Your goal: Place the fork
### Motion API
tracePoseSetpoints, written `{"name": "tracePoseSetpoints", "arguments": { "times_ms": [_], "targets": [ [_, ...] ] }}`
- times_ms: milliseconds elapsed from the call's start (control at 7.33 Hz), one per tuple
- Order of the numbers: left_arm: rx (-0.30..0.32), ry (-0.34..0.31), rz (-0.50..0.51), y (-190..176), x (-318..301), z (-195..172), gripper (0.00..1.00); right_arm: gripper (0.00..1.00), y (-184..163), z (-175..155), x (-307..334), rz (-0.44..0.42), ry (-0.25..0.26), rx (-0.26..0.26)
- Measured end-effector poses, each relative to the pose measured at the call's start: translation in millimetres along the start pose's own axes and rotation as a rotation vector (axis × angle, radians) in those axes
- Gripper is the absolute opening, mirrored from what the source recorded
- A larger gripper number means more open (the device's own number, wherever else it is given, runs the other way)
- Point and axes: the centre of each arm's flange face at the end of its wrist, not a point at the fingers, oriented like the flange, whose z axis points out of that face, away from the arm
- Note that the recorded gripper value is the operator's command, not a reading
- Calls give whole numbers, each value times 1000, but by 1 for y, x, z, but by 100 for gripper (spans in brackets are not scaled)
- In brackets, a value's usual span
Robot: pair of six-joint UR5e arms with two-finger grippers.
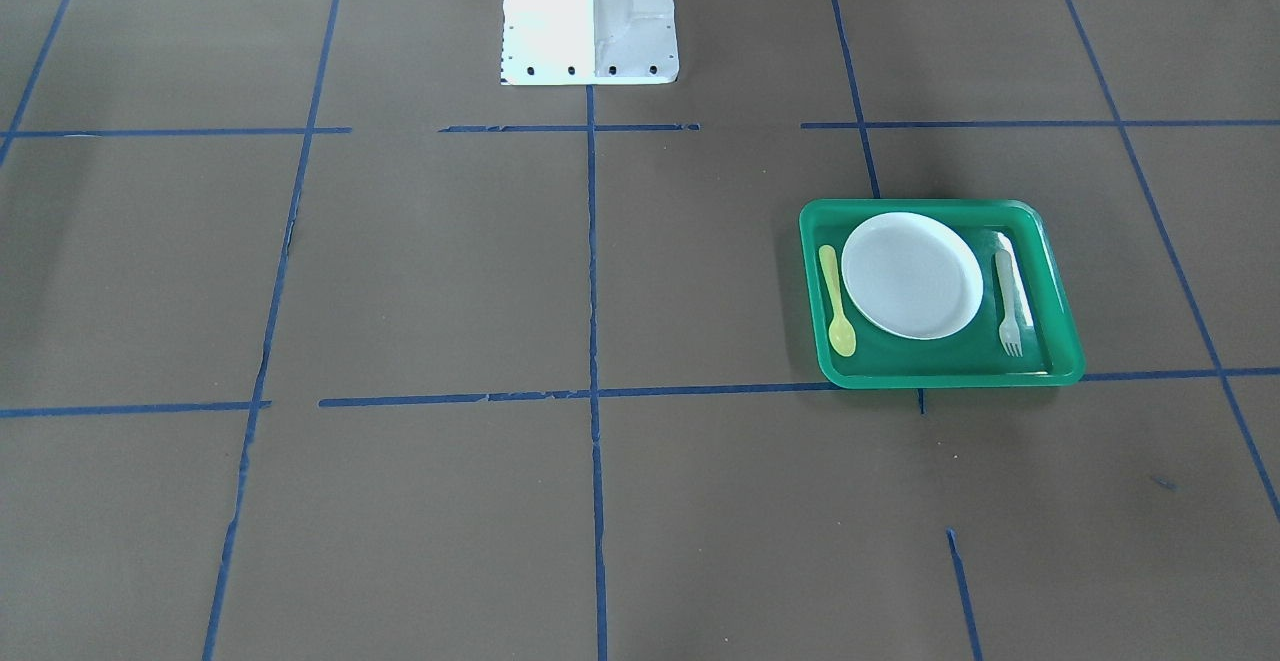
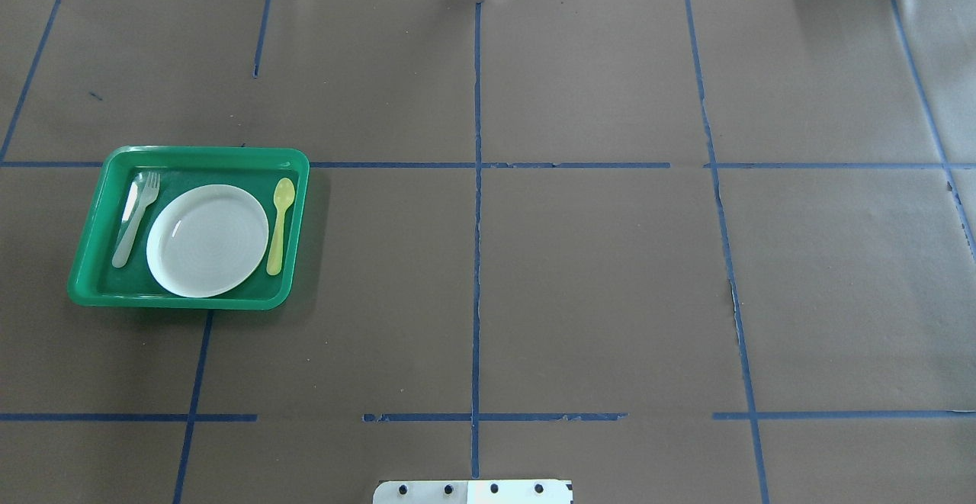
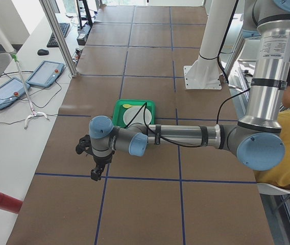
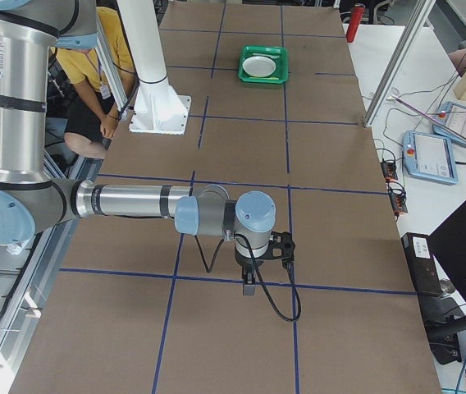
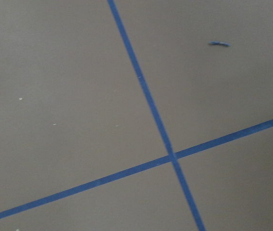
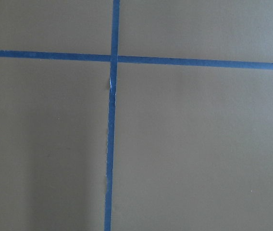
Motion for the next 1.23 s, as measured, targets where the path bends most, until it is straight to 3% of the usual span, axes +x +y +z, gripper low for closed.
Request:
{"name": "tracePoseSetpoints", "arguments": {
  "times_ms": [409, 818, 1227],
  "targets": [
    [-58, 42, -85, 34, -24, -30, 100, 100, 0, 0, 0, 0, 0, 0],
    [-30, 102, -109, 58, -17, -21, 100, 100, 0, 0, 0, 0, 0, 0],
    [-10, 98, -89, 54, -13, -25, 100, 100, 0, 0, 0, 0, 0, 0]
  ]
}}
